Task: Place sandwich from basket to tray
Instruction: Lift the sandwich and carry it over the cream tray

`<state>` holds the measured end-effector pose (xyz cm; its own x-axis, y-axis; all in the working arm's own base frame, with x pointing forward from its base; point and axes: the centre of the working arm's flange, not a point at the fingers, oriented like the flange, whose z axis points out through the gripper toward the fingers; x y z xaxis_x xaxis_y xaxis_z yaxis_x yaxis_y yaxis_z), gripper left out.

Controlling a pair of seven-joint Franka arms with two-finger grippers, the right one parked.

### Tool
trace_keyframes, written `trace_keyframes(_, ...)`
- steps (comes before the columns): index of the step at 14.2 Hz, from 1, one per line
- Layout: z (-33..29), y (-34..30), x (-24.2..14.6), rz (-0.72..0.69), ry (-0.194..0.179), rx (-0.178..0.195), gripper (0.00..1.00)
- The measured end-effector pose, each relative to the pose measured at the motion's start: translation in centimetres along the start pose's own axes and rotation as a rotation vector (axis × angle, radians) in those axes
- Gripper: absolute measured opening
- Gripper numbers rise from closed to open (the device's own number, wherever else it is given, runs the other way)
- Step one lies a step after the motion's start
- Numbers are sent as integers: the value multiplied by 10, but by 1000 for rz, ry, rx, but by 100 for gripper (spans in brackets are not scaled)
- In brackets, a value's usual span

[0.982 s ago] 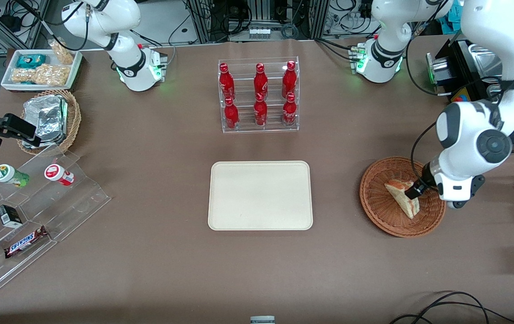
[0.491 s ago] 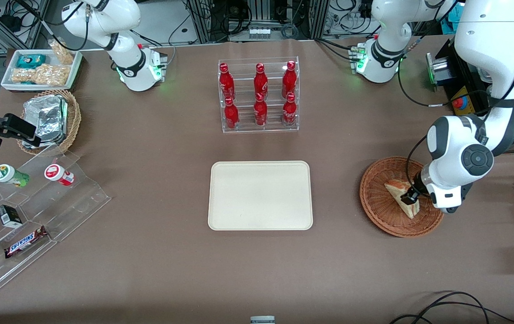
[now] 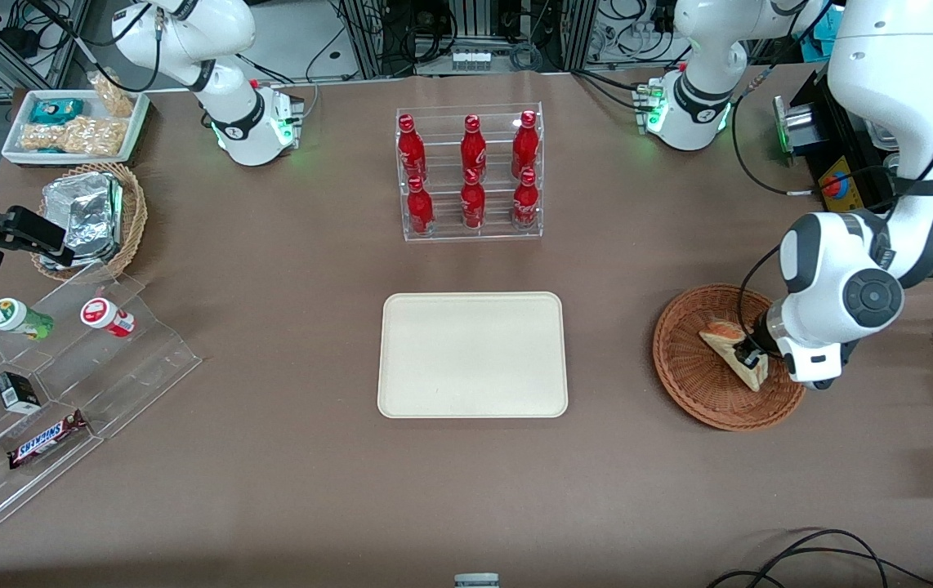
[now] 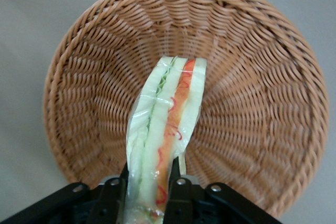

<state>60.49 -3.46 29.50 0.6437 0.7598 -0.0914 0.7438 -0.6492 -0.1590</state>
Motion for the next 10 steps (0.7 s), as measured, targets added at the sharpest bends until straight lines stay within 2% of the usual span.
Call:
trace_keyframes(2,-26,15,-18,75,-29,35,15)
trace_keyframes(5,-41,52,-72,211,-31,13,15)
trace_keyframes(8,-50,111,-142,529,22,-64,14)
trace_keyframes(10,-53,151,-185,665,52,-77,14)
